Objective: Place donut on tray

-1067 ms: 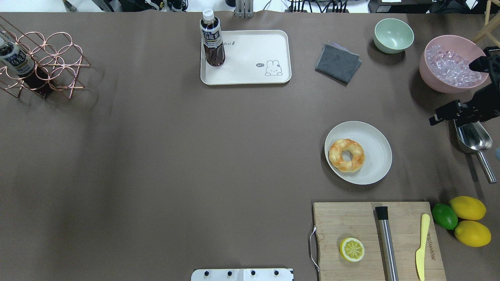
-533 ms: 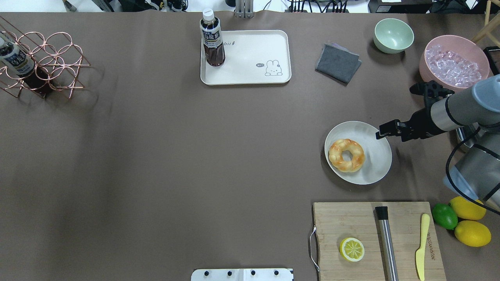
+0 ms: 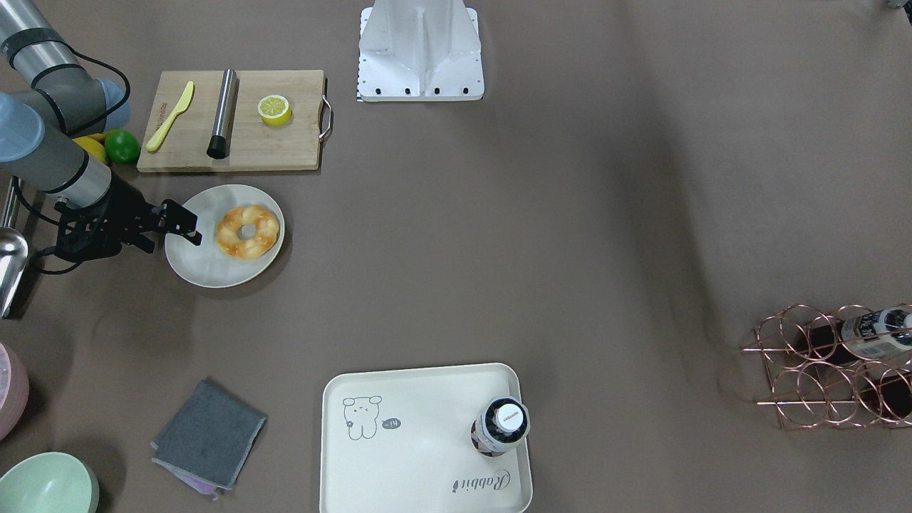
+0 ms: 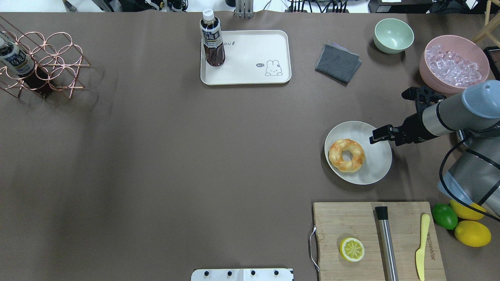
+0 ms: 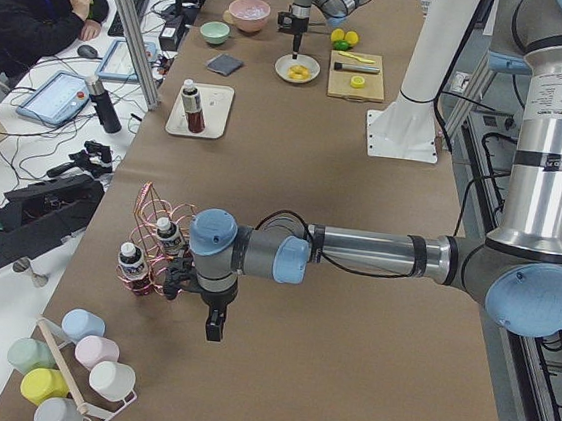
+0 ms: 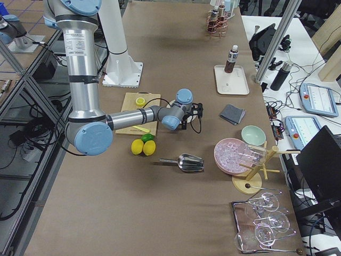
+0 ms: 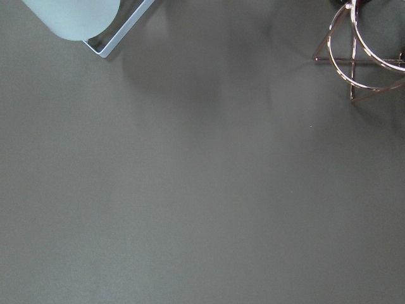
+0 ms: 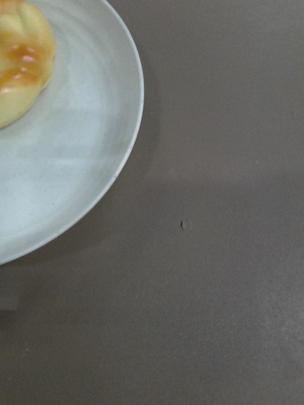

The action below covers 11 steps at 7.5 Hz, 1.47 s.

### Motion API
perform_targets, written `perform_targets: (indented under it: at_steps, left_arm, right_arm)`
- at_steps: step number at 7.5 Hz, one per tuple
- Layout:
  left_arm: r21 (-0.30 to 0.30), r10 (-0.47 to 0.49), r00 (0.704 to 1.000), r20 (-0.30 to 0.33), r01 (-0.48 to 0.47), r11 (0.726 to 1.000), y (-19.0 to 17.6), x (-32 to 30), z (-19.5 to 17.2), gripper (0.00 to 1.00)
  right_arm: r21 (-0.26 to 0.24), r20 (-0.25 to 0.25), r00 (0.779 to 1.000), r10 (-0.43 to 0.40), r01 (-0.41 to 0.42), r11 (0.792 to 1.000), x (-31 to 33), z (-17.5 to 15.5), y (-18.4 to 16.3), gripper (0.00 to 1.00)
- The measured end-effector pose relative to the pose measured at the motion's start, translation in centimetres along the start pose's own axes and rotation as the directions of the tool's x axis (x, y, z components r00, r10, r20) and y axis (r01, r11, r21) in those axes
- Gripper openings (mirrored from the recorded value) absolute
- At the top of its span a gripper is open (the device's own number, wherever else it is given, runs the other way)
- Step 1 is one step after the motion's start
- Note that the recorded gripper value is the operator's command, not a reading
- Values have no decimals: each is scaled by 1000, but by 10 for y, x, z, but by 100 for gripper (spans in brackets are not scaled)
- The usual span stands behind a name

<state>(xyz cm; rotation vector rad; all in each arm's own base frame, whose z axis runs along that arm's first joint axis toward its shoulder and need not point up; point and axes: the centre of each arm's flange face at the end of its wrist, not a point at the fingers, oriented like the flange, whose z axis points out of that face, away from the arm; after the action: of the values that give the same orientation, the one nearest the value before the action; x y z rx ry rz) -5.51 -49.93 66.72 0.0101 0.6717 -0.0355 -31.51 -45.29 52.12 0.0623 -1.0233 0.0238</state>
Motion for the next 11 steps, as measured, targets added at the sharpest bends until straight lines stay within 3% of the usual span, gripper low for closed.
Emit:
perform_targets:
  at_steps: [1,6,11]
  left_arm:
    - [-1,0,1000,0,0,1000,0,0,0,98]
    - [-6,-9,1000,1,9,1000,7,-6,3,98]
    - [-7,-11,1000,1,11,1000,8,-6,4,98]
  right_arm:
    - [-2,-3,1000,2,-2,1000,3,0,2,0]
    - [4,5,1000,-9,9,1000,2,-8,8,0]
    - [42,90,996,-22,19,999,-51,-36,-7,0]
